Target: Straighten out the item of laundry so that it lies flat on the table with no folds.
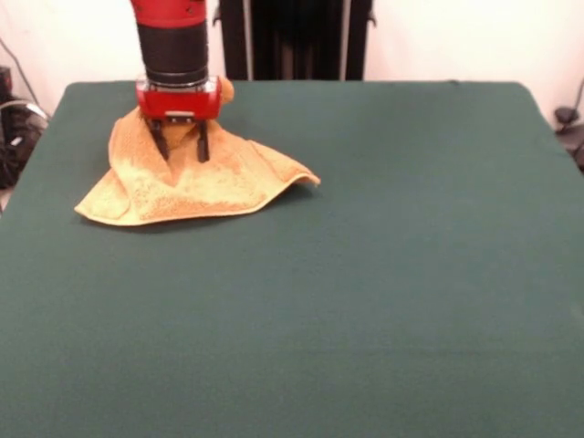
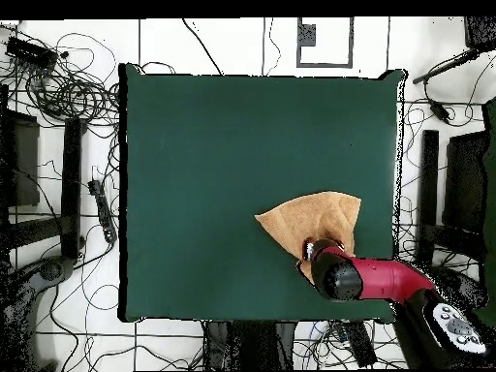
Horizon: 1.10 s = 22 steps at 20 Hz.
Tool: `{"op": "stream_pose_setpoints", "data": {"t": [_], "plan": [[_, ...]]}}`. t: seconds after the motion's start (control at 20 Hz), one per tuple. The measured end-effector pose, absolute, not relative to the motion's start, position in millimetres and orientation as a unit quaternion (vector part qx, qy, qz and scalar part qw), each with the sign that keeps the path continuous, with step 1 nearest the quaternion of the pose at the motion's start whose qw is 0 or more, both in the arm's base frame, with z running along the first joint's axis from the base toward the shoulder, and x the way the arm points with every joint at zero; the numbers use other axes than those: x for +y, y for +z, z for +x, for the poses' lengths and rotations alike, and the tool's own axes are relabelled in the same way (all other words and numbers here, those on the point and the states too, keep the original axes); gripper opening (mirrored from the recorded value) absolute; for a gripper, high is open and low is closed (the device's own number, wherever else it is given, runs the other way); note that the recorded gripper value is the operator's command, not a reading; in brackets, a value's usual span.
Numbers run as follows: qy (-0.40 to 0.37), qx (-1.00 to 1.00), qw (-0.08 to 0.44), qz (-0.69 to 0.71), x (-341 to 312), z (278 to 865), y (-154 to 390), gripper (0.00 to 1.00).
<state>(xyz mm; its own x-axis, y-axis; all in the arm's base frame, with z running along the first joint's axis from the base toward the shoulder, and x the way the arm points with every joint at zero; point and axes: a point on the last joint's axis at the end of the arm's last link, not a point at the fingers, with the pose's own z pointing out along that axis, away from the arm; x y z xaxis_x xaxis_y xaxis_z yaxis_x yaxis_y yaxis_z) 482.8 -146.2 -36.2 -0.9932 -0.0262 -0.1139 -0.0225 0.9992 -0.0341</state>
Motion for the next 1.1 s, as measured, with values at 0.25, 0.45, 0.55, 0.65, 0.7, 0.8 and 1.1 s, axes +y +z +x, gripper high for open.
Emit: {"op": "stream_pose_setpoints", "data": {"t": [0.25,0.45,0.55,0.65,0.7,0.8,1.1], "plan": [[-0.051,0.996,0.052,-0.045,-136,486,-35,1.00],[-0.079,0.994,0.043,-0.064,-127,489,-34,1.00],[-0.087,0.993,0.039,-0.065,-124,490,-34,1.00],[-0.095,0.993,0.035,-0.064,-121,492,-35,1.00],[-0.102,0.993,0.031,-0.058,-119,493,-34,1.00],[-0.105,0.993,0.030,-0.055,-118,493,-34,1.00],[-0.121,0.992,0.022,-0.039,-108,499,-35,1.00]]}}
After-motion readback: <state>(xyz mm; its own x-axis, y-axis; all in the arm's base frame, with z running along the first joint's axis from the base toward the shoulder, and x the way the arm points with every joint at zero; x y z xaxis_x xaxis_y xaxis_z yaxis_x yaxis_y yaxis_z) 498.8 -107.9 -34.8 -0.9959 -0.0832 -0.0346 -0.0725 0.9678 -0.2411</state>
